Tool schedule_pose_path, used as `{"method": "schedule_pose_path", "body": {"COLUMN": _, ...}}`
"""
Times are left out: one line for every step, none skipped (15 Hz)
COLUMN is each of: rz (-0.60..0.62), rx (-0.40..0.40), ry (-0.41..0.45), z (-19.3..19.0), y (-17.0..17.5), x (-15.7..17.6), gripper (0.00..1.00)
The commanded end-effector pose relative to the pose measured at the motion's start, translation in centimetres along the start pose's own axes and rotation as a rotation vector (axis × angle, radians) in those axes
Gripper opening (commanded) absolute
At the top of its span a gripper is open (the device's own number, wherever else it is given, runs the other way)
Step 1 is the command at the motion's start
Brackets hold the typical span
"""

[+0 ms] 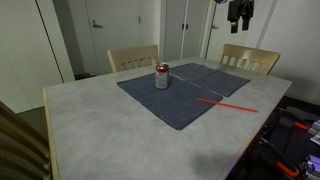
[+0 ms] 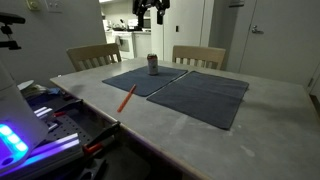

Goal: Put the straw in the can

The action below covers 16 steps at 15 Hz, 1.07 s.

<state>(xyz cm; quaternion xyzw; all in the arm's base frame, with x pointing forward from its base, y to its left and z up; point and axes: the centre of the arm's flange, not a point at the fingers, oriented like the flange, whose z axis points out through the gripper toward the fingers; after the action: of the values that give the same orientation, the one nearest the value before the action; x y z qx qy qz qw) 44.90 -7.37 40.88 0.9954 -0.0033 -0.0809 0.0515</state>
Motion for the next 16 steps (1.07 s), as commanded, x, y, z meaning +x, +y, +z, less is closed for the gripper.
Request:
{"method": "schedule_pose_path", "body": {"rz": -0.062, "rx": -0.004, "ry": 0.015, "z": 1.0, "y": 0.0, "x": 2.1, "gripper": 1.00}}
{"method": "schedule_pose_path", "body": {"rz": -0.077, "rx": 0.002, "ry": 0.020, "z": 1.2, "y": -0.1, "x": 2.3, "gripper": 1.00}}
{"method": "schedule_pose_path", "body": {"rz": -0.090, "rx": 0.008, "ry": 0.026, "z": 1.6, "y": -0.4, "x": 2.6, "gripper": 1.00}}
{"method": "schedule_pose_path", "body": {"rz": -0.102, "rx": 0.018, "ry": 0.025, "z": 1.9, "y": -0.8, "x": 2.8, "gripper": 1.00}}
{"method": "schedule_pose_path", "body": {"rz": -0.116, "rx": 0.023, "ry": 0.026, "z": 2.3, "y": -1.2, "x": 3.0, "gripper": 1.00}}
{"method": "schedule_pose_path", "body": {"rz": -0.130, "rx": 0.025, "ry": 0.026, "z": 2.7, "y": -1.7, "x": 3.1, "gripper": 1.00}}
{"method": "schedule_pose_path", "body": {"rz": -0.143, "rx": 0.030, "ry": 0.023, "z": 3.0, "y": -2.1, "x": 3.3, "gripper": 1.00}}
{"method": "schedule_pose_path", "body": {"rz": -0.160, "rx": 0.037, "ry": 0.017, "z": 3.4, "y": -2.6, "x": 3.5, "gripper": 1.00}}
{"method": "schedule_pose_path", "body": {"rz": -0.173, "rx": 0.045, "ry": 0.010, "z": 3.6, "y": -3.1, "x": 3.7, "gripper": 1.00}}
{"method": "schedule_pose_path", "body": {"rz": -0.187, "rx": 0.052, "ry": 0.001, "z": 4.0, "y": -3.6, "x": 3.9, "gripper": 1.00}}
{"method": "schedule_pose_path", "body": {"rz": -0.202, "rx": 0.059, "ry": -0.011, "z": 4.4, "y": -4.0, "x": 4.0, "gripper": 1.00}}
{"method": "schedule_pose_path", "body": {"rz": -0.214, "rx": 0.063, "ry": -0.029, "z": 4.7, "y": -4.3, "x": 4.2, "gripper": 1.00}}
{"method": "schedule_pose_path", "body": {"rz": -0.178, "rx": 0.045, "ry": -0.016, "z": 4.0, "y": -4.0, "x": 3.0, "gripper": 1.00}}
{"method": "schedule_pose_path", "body": {"rz": -0.181, "rx": 0.046, "ry": -0.022, "z": 4.2, "y": -4.2, "x": 3.1, "gripper": 1.00}}
{"method": "schedule_pose_path", "body": {"rz": -0.180, "rx": 0.046, "ry": -0.022, "z": 4.2, "y": -4.2, "x": 3.1, "gripper": 1.00}}
{"method": "schedule_pose_path", "body": {"rz": -0.179, "rx": 0.046, "ry": -0.020, "z": 4.2, "y": -4.2, "x": 3.1, "gripper": 1.00}}
